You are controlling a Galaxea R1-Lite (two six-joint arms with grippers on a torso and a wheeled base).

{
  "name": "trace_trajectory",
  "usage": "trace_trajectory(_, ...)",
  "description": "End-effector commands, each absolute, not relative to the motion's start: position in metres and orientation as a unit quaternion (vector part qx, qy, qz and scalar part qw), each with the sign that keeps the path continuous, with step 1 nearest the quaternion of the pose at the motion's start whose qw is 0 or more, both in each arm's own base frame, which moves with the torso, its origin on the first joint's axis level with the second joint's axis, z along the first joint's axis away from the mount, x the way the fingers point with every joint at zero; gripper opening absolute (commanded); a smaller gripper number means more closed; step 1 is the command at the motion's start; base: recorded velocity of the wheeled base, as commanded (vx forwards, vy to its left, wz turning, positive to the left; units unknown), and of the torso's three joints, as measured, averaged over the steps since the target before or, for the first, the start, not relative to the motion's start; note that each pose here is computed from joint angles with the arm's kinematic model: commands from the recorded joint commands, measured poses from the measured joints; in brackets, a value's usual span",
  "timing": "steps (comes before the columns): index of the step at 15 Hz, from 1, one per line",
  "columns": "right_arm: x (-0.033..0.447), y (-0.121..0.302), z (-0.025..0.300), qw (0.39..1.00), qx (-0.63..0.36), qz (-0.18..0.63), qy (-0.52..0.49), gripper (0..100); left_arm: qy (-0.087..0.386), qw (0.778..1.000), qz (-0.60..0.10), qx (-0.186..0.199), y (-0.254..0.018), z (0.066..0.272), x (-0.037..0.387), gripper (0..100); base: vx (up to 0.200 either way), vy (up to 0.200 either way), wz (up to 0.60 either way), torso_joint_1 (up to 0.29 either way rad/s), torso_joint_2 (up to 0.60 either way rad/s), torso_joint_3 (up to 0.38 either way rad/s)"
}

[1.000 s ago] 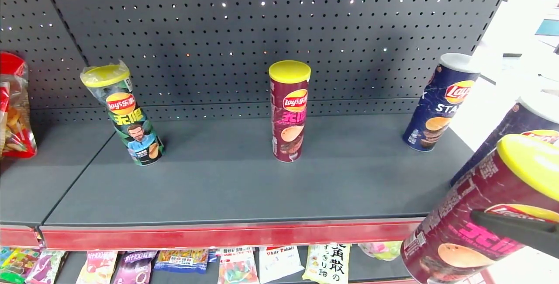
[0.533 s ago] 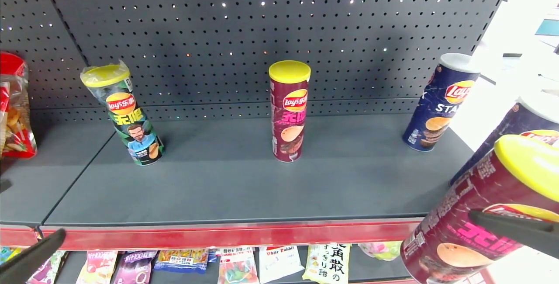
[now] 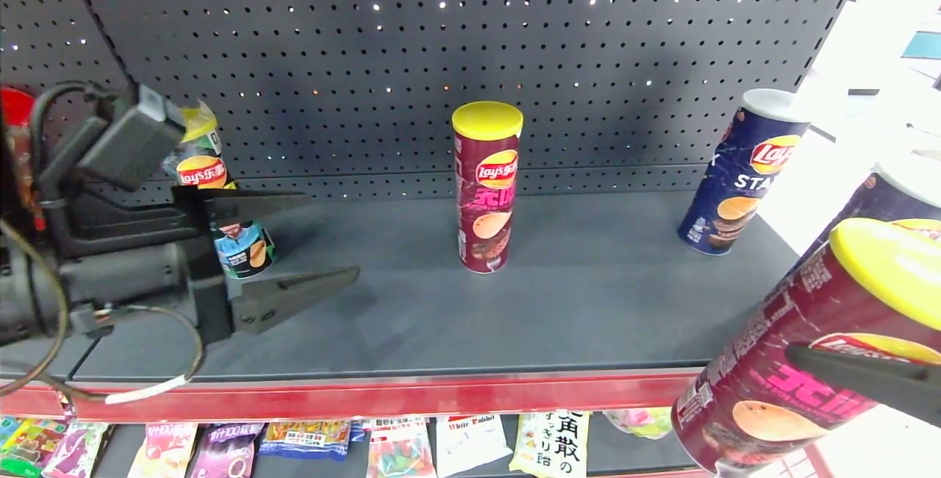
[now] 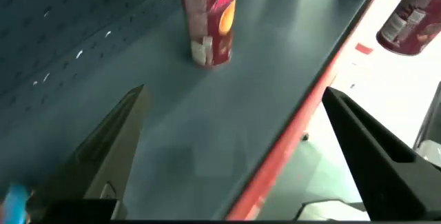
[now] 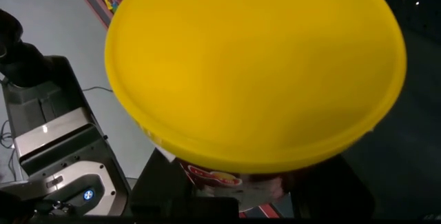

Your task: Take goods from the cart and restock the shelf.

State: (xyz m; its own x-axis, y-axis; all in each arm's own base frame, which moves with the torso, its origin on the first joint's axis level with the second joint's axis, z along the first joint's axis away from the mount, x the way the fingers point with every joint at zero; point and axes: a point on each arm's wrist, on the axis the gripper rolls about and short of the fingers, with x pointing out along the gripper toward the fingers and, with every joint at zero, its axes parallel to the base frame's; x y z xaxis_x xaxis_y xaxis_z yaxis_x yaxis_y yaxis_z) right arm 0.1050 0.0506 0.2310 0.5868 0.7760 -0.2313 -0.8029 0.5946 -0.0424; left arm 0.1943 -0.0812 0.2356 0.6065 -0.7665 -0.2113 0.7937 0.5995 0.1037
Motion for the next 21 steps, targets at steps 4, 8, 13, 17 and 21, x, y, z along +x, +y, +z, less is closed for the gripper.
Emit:
trace_trajectory(4, 0.104, 0.050, 0.233, 0.889, -0.070, 0.443, 0.091, 0, 0.083, 0.877, -0.462, 0.108, -0.125, 0.221, 0.272, 100, 0.000, 0.000, 0.00, 0.000, 0.00, 0.000)
trace_trajectory(8, 0.112, 0.053, 0.246, 0.891, -0.071, 0.443, 0.077, 0, 0.071, 0.875, -0.465, 0.112, -0.141, 0.225, 0.294, 100, 0.000, 0.000, 0.00, 0.000, 0.00, 0.000)
trace_trajectory(13, 0.118, 0.055, 0.250, 0.890, -0.071, 0.443, 0.079, 0, 0.066, 0.872, -0.471, 0.115, -0.164, 0.221, 0.315, 100, 0.000, 0.000, 0.00, 0.000, 0.00, 0.000)
trace_trajectory(17, 0.119, 0.055, 0.247, 0.889, -0.070, 0.444, 0.084, 0, 0.046, 0.874, -0.469, 0.115, -0.175, 0.227, 0.337, 100, 0.000, 0.000, 0.00, 0.000, 0.00, 0.000)
trace_trajectory(21, 0.121, 0.056, 0.245, 0.889, -0.070, 0.444, 0.090, 0, 0.042, 0.869, -0.479, 0.114, -0.188, 0.225, 0.343, 100, 0.000, 0.000, 0.00, 0.000, 0.00, 0.000)
